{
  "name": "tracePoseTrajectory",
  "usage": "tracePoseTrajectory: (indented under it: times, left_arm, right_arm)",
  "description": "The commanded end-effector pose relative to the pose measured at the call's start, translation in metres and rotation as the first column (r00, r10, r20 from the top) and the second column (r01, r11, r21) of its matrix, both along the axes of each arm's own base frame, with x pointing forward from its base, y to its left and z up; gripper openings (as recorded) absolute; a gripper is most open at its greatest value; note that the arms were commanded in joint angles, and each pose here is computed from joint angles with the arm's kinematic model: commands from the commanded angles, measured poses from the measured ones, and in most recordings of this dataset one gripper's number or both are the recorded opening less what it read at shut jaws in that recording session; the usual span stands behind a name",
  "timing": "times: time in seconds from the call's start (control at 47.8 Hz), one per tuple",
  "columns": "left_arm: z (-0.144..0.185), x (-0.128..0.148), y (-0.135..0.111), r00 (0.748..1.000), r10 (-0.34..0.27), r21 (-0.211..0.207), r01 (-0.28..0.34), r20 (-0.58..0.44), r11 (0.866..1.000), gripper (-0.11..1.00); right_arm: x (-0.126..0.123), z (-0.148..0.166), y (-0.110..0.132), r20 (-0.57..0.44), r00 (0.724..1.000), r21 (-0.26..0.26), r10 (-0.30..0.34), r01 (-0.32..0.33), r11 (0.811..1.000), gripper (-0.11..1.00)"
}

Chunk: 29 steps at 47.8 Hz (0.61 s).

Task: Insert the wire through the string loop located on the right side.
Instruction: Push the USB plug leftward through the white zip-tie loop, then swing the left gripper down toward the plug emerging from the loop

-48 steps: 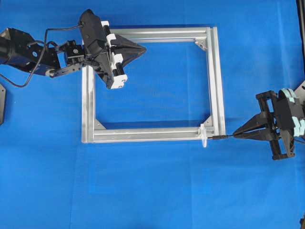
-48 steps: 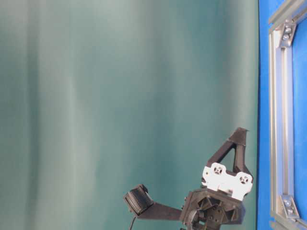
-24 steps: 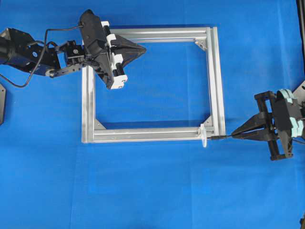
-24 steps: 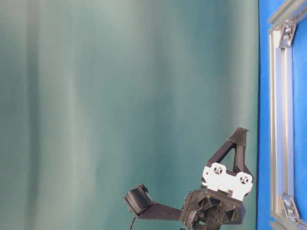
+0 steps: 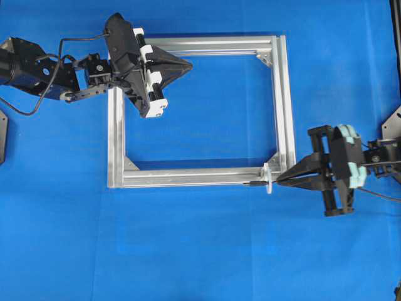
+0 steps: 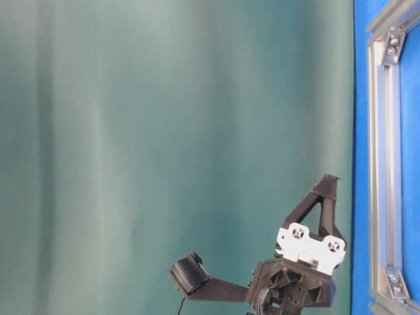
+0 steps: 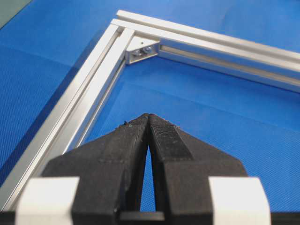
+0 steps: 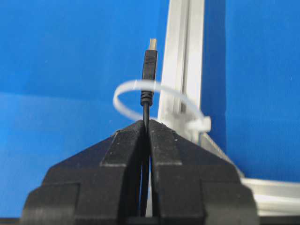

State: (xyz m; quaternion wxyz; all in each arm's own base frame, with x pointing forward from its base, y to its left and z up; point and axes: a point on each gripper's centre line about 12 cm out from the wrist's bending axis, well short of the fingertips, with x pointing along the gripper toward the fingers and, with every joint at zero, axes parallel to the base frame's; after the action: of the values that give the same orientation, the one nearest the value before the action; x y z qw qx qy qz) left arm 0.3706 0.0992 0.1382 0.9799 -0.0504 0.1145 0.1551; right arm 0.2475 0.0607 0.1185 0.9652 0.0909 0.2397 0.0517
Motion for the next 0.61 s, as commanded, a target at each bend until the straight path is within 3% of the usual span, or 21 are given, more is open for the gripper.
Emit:
tracePoseTrajectory:
  times: [0.0, 0.377, 0.586]
  left_arm:
    - [0.019, 0.005, -0.001, 0.998, -0.007, 0.017, 0.006, 0.059, 1.0, 0.0]
    - [0.019, 0.005, -0.006, 0.998, -0.02, 0.015, 0.02, 0.056, 1.0, 0.0]
    - [0.016, 0.012, -0.045, 0.992, -0.121, 0.009, 0.12, 0.047, 0.993, 0.0]
  right_arm:
    - [0.012, 0.007, 0.001, 0.035, 0.999, 0.01, -0.013, 0.013, 1.0, -0.03]
    - [0.015, 0.006, 0.0, 0.034, 0.999, 0.01, -0.019, 0.019, 1.0, -0.03]
    - [0.015, 0.006, 0.0, 0.032, 0.999, 0.009, -0.019, 0.019, 1.0, -0.03]
